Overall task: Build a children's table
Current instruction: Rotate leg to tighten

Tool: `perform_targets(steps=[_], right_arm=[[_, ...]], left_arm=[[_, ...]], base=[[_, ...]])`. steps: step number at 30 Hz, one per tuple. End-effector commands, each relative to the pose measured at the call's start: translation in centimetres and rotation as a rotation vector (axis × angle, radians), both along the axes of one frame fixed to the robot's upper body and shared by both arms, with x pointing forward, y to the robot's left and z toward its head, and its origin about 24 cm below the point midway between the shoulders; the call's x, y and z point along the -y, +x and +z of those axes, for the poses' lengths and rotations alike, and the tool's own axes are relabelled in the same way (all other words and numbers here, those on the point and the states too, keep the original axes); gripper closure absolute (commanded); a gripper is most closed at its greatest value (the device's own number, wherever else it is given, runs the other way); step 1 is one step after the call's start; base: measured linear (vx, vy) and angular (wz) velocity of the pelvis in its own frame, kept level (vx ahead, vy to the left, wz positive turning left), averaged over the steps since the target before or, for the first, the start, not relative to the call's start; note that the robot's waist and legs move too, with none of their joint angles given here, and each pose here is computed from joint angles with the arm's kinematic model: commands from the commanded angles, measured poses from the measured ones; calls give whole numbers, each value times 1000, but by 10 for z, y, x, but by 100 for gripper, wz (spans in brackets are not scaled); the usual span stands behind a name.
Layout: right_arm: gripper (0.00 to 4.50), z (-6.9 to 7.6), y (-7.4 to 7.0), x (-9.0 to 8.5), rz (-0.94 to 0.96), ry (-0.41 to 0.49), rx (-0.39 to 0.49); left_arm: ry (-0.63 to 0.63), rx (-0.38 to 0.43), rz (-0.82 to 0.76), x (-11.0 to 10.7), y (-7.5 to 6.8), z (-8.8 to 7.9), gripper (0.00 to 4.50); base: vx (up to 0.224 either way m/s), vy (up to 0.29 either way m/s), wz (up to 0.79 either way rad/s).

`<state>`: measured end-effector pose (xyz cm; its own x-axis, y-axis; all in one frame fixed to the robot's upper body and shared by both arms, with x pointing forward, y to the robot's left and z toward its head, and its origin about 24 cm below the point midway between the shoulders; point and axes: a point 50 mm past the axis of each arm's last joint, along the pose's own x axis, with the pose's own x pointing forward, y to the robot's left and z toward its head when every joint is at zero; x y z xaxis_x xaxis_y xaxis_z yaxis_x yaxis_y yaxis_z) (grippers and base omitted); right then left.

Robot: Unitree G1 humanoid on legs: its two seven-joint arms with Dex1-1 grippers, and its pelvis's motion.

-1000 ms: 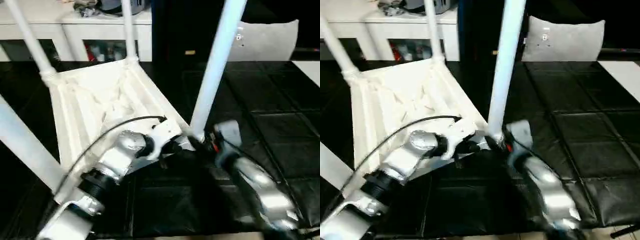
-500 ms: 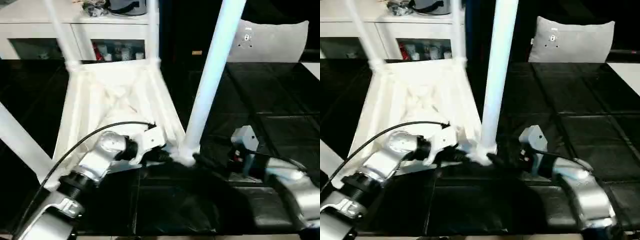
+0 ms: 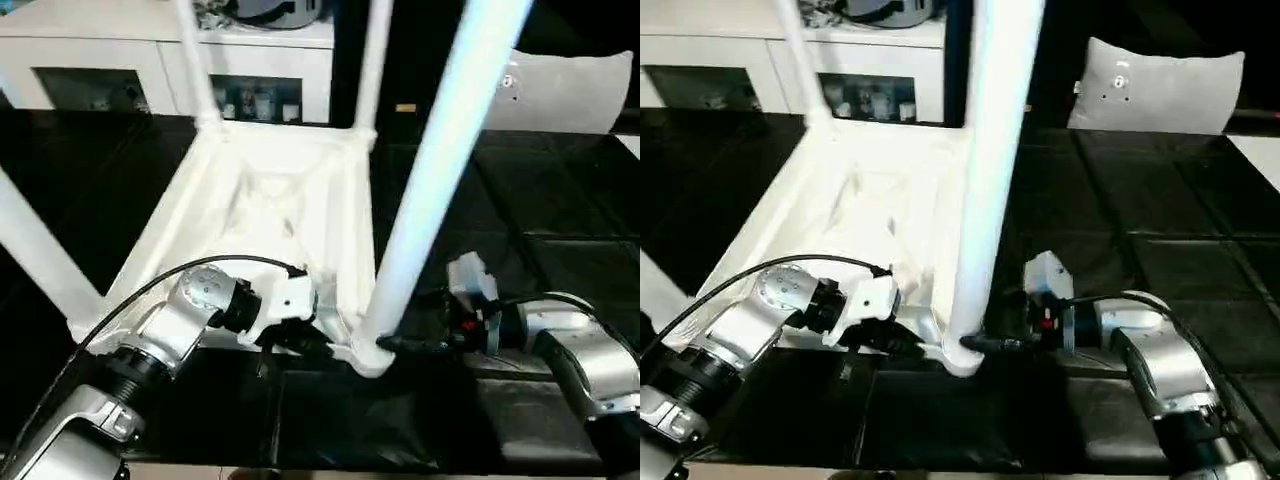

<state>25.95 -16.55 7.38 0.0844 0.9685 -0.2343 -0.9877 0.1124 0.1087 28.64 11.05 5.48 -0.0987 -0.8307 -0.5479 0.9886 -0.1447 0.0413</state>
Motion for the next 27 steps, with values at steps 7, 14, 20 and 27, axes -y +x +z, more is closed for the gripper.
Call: perform_targets(steps=[7,14,20,27], right_arm=[[222,-3,-4,0,72,-20,-53],[255,-5,-8,-1,75,-20,-89],[257,-13,-13,-18,-66,19,-145],[259,-30,13,-52,-579,-55,-153]], left_arm=[[-4,10,-92,10,-5,3,450],[-18,3,-46,8,-3,3,450],[-46,-1,151,16,8,4,450],[-75,-33,422,51,22,7,450]], base=[[0,0,0],[0,0,0],[0,0,0],[-15,0,-1]])
